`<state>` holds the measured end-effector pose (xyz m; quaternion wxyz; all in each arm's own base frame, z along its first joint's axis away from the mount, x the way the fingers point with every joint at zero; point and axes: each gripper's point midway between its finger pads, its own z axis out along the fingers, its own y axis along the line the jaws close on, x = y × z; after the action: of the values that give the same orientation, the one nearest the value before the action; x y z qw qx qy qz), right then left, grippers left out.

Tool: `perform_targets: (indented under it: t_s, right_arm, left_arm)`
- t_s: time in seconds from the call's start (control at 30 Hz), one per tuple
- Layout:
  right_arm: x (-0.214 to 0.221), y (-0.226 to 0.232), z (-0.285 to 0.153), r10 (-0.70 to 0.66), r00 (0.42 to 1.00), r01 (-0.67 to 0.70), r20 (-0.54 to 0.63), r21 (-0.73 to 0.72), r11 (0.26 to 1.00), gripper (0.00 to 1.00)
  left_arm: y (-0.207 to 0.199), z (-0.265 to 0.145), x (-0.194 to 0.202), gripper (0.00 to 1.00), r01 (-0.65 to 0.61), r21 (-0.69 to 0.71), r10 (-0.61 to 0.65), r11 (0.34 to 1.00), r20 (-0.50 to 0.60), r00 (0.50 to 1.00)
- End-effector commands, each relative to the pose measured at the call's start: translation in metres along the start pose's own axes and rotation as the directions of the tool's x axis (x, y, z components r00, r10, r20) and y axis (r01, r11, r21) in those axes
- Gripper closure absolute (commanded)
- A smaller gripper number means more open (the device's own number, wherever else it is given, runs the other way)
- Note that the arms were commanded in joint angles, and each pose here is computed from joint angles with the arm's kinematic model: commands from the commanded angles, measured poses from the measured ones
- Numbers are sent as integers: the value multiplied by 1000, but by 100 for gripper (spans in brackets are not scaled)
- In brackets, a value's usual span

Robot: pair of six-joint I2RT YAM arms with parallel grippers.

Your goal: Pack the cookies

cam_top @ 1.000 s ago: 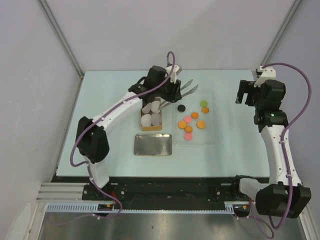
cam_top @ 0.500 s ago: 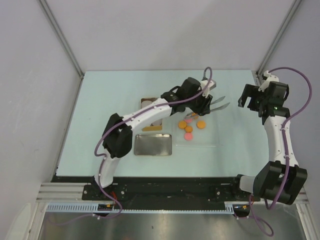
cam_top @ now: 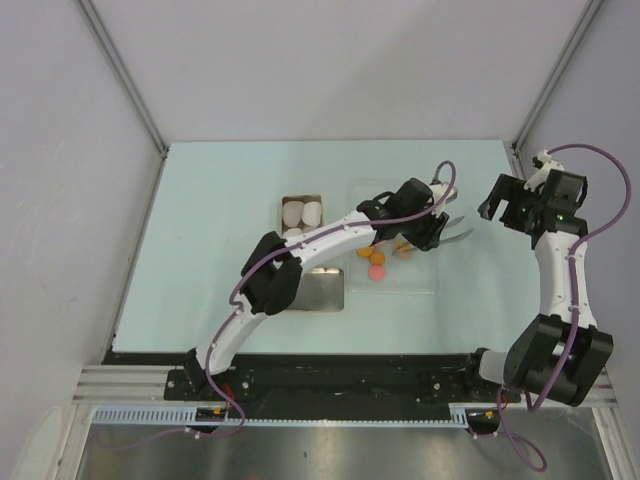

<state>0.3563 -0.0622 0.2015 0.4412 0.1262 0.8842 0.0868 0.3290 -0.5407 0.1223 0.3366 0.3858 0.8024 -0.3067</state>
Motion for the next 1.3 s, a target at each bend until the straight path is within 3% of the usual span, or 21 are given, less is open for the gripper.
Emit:
perform_targets:
  t_s: [0.0,0.4,0.9,1.27]
  right_arm:
    - [3,-4,-3,21,1000,-21,-3,8,1000,0]
    - [14,-10,-7,-16,1000,16,-21,23,1000,0]
    - [31,-15,-6,-47,997,49,-59,29,998,0]
    - [37,-16,-9,-55,996,58,-75,42,997,0]
  left_arm:
    - [-14,9,-20,51,36,-40,-34,999,64,997]
    - [-9,40,3,43,85,-75,-83,994,30,996]
    - [2,60,29,43,50,-92,-52,995,-21,998]
    - [4,49,26,28,37,-110,-40,993,-27,999]
